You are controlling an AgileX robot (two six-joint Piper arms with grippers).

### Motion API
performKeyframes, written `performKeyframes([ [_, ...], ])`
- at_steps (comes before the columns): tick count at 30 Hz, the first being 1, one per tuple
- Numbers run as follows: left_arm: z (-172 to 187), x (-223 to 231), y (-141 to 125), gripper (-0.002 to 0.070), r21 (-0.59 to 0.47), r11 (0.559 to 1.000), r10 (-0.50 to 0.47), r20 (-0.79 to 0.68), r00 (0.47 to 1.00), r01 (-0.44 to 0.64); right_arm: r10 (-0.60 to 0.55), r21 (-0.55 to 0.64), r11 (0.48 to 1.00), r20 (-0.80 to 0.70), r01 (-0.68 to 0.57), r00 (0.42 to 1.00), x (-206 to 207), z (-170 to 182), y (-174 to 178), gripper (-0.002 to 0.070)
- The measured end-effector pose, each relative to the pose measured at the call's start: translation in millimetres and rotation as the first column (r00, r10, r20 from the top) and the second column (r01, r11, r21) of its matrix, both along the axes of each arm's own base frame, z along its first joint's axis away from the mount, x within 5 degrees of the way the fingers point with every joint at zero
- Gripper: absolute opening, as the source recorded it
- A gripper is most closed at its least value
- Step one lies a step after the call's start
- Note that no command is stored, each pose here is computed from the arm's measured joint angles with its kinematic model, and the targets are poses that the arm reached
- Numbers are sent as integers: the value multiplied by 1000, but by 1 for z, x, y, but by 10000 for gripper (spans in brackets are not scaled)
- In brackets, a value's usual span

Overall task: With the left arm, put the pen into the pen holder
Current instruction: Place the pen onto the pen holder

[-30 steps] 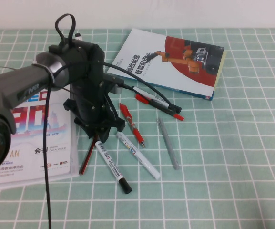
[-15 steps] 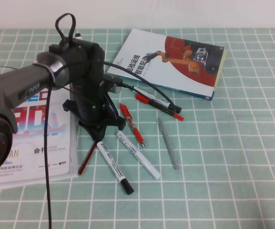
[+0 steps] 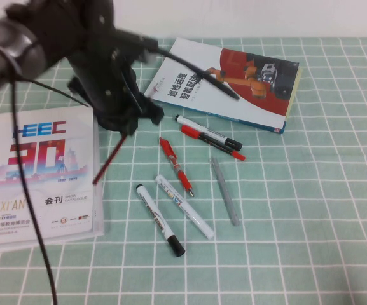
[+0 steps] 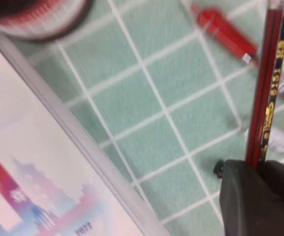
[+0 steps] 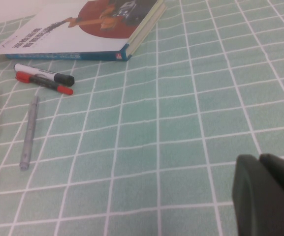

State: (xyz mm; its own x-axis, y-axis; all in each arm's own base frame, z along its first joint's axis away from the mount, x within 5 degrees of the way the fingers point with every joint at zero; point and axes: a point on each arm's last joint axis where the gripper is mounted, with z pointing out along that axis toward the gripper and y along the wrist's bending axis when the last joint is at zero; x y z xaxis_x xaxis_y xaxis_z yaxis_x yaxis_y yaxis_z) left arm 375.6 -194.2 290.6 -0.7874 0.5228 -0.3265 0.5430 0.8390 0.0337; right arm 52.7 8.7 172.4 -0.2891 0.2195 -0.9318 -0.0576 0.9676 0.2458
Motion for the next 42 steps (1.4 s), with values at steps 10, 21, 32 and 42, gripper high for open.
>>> performKeyframes([
  [10, 84, -13, 3, 22, -225, 972, 20, 390, 921, 74, 0, 0, 1000, 0, 0, 1000, 0, 0, 0, -20],
  [21, 77, -1, -3, 22, -282, 950, 51, 568, 821, 136, 0, 0, 1000, 0, 0, 1000, 0, 0, 0, -20],
  [32, 38, 11, 6, 22, -343, 930, 146, 674, 724, 131, 0, 0, 1000, 0, 0, 1000, 0, 0, 0, -20],
  [42, 19, 27, 25, 22, -420, 893, 297, 820, 490, 162, 0, 0, 1000, 0, 0, 1000, 0, 0, 0, -20],
])
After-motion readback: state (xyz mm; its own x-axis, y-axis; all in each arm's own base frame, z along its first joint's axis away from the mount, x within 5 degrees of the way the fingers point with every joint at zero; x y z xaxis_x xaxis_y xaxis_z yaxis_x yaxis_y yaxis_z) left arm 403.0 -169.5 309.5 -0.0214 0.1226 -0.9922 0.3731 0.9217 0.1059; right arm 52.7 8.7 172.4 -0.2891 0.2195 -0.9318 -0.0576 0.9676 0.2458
